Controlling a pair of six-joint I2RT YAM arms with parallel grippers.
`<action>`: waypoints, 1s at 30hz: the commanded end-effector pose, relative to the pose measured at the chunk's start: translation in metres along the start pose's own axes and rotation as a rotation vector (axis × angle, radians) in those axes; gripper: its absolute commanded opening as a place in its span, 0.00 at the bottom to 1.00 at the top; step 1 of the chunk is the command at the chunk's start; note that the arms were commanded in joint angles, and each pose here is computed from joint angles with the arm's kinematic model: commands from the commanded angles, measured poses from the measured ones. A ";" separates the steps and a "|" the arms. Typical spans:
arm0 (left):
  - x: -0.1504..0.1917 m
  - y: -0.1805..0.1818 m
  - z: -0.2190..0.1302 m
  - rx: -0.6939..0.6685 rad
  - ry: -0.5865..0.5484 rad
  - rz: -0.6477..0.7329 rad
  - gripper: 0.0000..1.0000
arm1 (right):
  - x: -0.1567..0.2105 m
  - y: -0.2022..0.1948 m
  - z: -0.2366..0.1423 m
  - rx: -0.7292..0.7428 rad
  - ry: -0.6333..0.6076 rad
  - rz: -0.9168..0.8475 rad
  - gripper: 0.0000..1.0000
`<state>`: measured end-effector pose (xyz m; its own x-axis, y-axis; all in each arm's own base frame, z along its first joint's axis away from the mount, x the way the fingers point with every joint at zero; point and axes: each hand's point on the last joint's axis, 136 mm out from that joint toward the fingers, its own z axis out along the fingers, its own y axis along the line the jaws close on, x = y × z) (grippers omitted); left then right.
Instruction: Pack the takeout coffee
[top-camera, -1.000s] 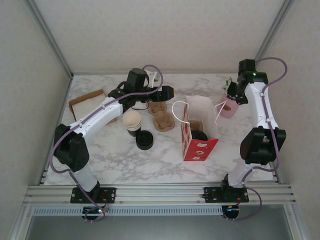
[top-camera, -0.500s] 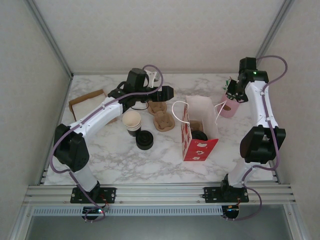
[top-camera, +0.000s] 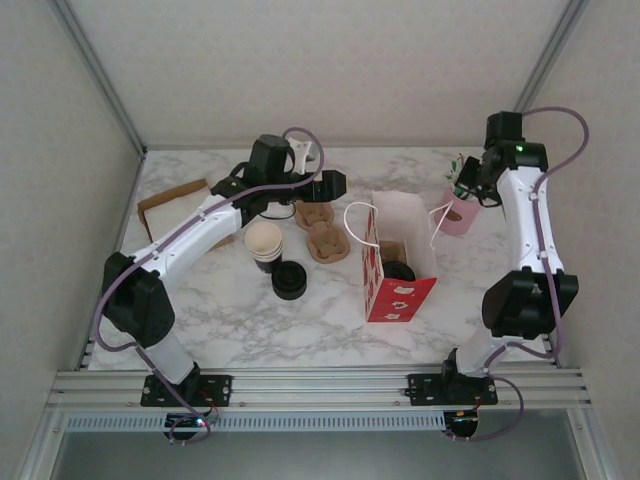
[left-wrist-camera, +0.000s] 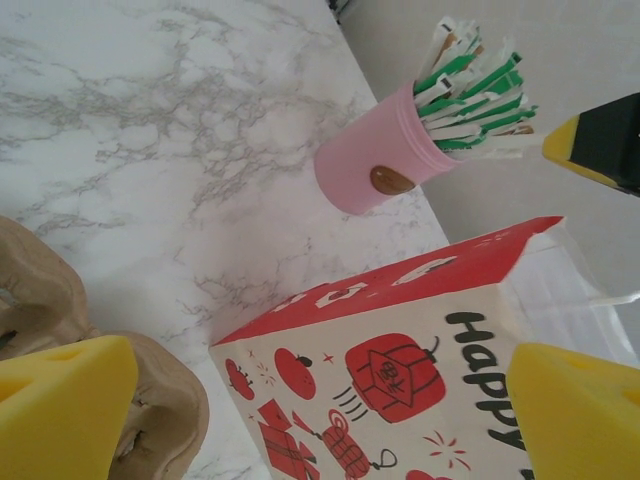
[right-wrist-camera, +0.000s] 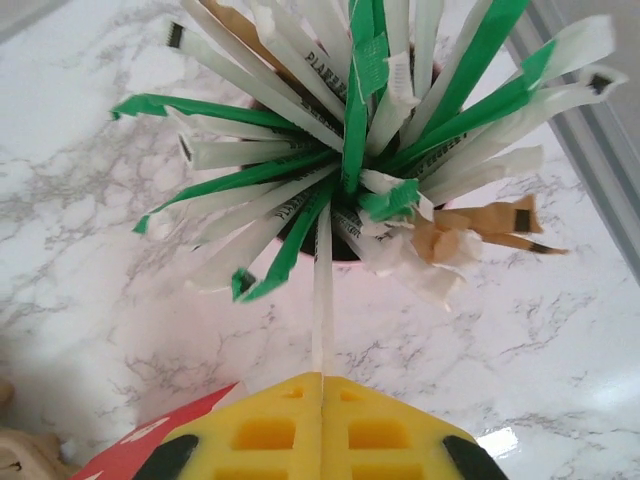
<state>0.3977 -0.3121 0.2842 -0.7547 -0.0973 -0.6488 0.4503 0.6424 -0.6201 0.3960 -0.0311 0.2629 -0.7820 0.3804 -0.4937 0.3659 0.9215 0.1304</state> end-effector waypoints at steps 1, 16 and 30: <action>-0.009 -0.015 -0.021 0.028 -0.045 0.011 0.95 | -0.006 -0.002 -0.037 -0.018 -0.068 -0.014 0.03; -0.014 -0.031 -0.051 0.038 -0.106 0.021 0.95 | 0.002 0.009 -0.141 -0.131 -0.240 -0.051 0.04; -0.014 -0.039 -0.065 0.051 -0.125 0.037 0.95 | 0.034 0.024 -0.252 -0.358 -0.384 -0.099 0.05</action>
<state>0.3648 -0.2915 0.3336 -0.6986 -0.1489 -0.6999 0.4901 0.6130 -0.6197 0.2715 0.0104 0.4570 -0.5287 0.3111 -0.7897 0.1243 0.9487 0.2906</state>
